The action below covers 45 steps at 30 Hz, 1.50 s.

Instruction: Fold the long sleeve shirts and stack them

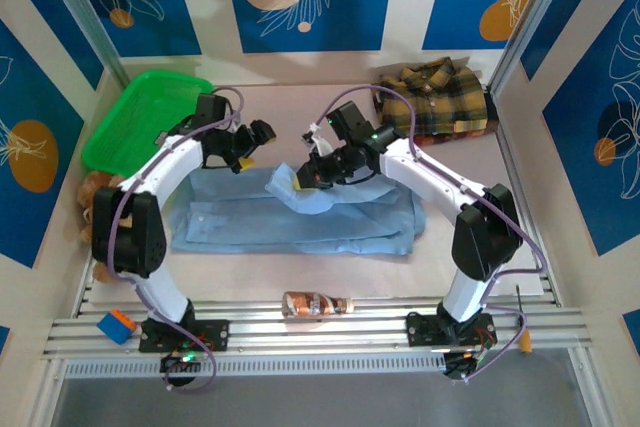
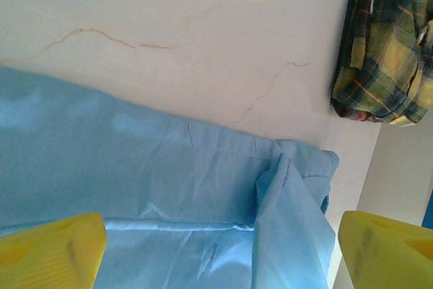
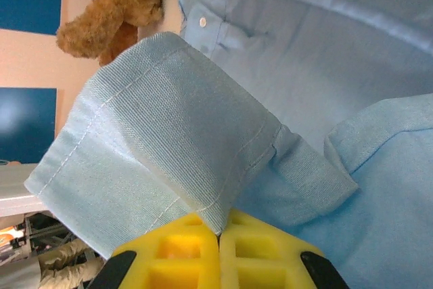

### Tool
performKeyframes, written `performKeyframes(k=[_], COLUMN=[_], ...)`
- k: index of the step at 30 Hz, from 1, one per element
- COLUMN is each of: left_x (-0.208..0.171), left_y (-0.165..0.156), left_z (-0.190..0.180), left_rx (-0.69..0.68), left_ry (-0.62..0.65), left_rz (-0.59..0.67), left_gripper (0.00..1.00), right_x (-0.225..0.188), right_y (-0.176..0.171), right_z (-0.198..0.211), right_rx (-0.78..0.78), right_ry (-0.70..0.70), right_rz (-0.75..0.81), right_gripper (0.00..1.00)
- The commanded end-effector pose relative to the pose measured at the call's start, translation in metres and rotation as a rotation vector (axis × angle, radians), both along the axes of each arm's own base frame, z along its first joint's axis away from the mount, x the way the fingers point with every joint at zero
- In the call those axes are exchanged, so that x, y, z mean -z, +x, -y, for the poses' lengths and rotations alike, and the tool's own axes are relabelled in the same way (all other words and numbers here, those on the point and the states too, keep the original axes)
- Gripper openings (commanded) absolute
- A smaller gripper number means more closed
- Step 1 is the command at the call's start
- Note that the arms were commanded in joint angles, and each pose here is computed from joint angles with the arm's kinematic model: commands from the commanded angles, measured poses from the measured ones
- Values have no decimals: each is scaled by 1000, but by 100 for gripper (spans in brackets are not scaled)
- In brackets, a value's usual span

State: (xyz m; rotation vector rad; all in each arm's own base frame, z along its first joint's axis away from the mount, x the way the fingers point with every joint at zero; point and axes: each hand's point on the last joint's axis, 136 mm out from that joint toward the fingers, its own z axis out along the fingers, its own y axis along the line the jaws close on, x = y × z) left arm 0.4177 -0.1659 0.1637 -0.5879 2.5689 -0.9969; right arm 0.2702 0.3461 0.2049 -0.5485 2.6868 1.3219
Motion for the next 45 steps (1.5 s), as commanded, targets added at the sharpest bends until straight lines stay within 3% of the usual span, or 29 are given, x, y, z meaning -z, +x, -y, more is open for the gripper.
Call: performKeyframes(k=[1, 9, 18, 25, 32, 39, 45], left_x=[-4, -7, -4, 5, 16, 14, 4], left_y=[-21, -56, -81, -89, -95, -95, -93], left_z=[-17, -29, -37, -36, -32, -32, -29], left_rx=[-31, -20, -2, 14, -7, -29, -43], left_ry=[45, 82, 115, 120, 98, 79, 42], left_rz=[-20, -9, -4, -15, -40, -30, -10], left_gripper=[89, 90, 90, 90, 90, 90, 89], right_x=[1, 39, 45, 17, -16, -18, -24], right_y=[-18, -1, 19, 73, 129, 134, 110], right_z=[-6, -14, -9, 20, 40, 30, 13], right_rx=[-10, 90, 87, 114, 156, 116, 52], right_ry=[0, -106, -156, -182, -98, -69, -13], right_rz=[-17, -20, 25, 137, 188, 172, 128], right_gripper=[0, 0, 0, 0, 0, 0, 0])
